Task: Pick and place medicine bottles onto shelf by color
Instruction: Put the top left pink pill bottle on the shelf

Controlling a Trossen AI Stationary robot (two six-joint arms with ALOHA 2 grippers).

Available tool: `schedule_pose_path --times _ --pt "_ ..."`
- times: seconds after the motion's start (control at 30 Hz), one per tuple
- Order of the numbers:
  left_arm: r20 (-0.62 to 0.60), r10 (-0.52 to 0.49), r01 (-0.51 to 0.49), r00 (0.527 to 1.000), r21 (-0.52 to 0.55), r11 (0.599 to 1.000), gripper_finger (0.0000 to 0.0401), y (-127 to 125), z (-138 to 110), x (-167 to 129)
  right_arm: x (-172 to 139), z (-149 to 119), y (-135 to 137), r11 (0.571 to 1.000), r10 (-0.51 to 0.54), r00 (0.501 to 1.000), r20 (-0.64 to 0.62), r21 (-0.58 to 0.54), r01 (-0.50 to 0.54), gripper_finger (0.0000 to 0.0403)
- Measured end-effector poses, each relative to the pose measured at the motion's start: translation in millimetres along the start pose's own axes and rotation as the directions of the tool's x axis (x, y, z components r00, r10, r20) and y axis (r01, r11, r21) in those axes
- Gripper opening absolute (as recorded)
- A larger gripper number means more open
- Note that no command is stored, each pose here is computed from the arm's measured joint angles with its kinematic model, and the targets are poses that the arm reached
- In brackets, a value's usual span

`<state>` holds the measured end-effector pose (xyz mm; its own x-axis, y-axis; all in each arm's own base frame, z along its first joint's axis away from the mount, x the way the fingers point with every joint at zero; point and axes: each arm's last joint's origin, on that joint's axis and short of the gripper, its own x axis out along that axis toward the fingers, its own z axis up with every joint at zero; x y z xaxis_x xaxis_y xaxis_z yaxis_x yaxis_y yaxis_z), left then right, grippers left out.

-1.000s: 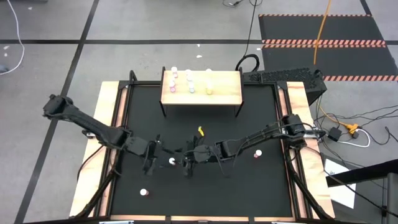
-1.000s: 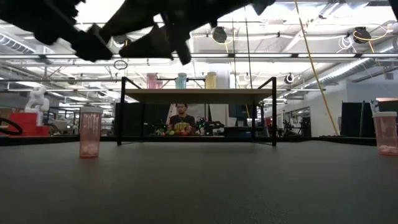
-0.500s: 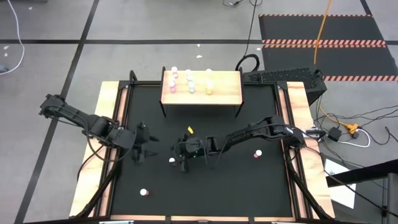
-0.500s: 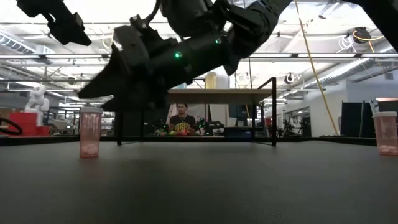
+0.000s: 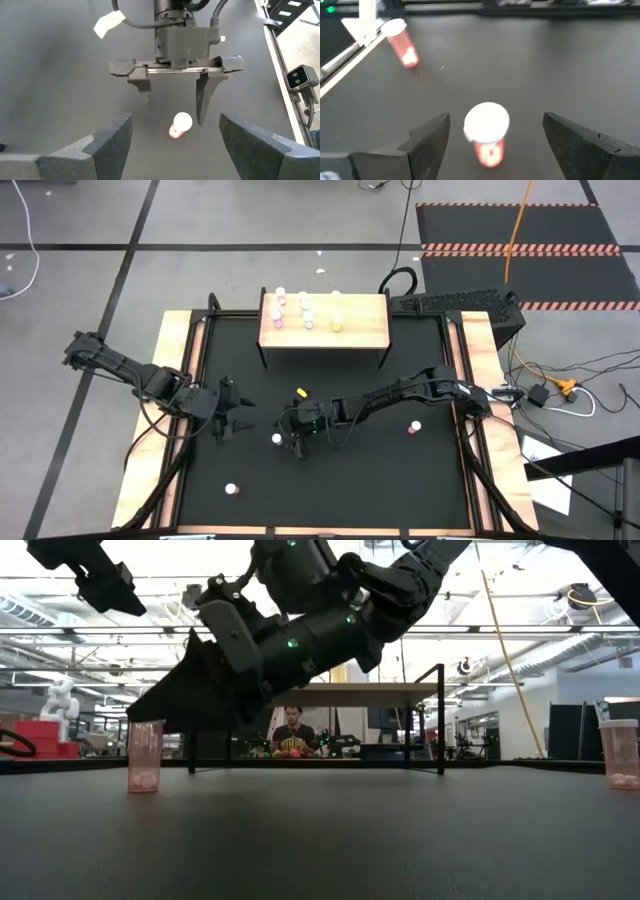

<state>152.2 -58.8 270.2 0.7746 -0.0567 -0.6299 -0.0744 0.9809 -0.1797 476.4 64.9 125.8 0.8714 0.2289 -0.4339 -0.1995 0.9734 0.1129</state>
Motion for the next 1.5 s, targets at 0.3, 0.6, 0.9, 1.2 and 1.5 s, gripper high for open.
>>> schedule_pose_path --times 0.3,0.6,0.9,1.2,1.5 --pt "0.001 0.001 -0.001 1.0 -0.024 1.0 0.0299 0.1 0.1 0.0 1.1 -4.2 -2.3 1.0 0.014 1.0 -0.024 -0.005 -0.014 0.0256" --pt "0.001 0.0 0.0 1.0 -0.032 0.999 0.0299 0.1 0.1 0.0 0.4 -3.0 -5.2 0.999 0.034 0.999 -0.018 0.017 -0.034 0.018" --pt "0.0 0.0 0.0 1.0 -0.035 0.999 0.0298 0.1 0.0 0.1 0.4 0.5 -4.8 0.999 0.037 0.999 0.017 0.03 -0.037 0.016" --pt "0.0 0.001 -0.001 1.0 -0.027 1.0 0.0298 0.1 -0.1 0.2 0.3 -0.7 -5.6 0.999 0.032 0.999 0.005 0.032 -0.033 0.0159" --pt "0.0 0.0 0.0 1.0 -0.024 1.0 0.0298 0.2 -0.1 0.2 0.0 -1.2 -7.7 0.999 0.021 1.0 -0.002 0.041 -0.021 0.0138"
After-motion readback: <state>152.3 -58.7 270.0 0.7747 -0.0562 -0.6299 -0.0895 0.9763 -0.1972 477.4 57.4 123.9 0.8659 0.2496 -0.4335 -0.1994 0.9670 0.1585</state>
